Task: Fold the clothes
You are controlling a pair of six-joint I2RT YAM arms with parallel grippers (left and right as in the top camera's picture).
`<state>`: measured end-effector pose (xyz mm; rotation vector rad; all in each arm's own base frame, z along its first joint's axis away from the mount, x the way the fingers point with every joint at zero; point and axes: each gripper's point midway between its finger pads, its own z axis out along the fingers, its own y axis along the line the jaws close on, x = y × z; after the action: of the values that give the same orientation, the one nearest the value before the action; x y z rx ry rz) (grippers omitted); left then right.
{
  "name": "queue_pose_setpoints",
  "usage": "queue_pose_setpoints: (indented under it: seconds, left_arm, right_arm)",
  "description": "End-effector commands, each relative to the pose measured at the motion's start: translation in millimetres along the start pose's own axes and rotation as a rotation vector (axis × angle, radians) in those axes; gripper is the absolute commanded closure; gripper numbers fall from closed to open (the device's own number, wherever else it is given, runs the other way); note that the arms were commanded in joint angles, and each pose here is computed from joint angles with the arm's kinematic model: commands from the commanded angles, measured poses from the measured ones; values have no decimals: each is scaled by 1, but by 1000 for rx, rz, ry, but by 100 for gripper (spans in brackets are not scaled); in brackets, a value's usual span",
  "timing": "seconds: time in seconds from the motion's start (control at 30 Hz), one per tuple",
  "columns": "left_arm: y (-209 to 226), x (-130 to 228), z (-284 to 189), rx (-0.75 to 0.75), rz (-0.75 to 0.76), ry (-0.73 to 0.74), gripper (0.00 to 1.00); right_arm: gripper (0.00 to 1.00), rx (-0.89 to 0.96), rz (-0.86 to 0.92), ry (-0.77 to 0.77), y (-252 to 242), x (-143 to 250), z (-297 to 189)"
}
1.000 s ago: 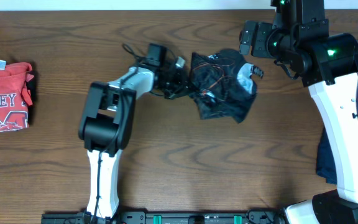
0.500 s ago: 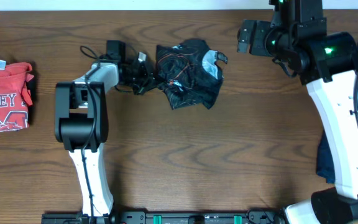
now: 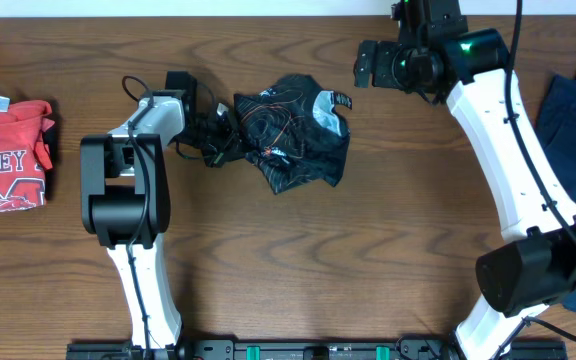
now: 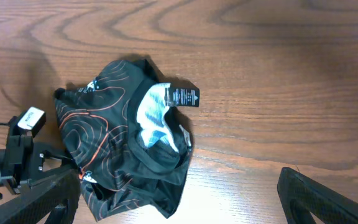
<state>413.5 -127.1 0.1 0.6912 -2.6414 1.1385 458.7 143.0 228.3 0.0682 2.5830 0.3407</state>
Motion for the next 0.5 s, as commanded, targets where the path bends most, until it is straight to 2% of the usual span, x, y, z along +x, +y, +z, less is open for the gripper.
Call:
queue_pose_setpoints:
  seconds: [0.0,0.2,0.47]
  left_arm:
    - [77,-19,-1,-262,-86,-86,94]
    - [66,-18,-10,-205,-55,-81,94]
    - [55,6,9,-243,-34,-13,94]
  right_arm:
    - [1,-27,-24,-8,6,-2,-2]
    - [1,-34,-25,-27,8,-7,-1]
    - [1,-61,-27,-69,14,-18,-2]
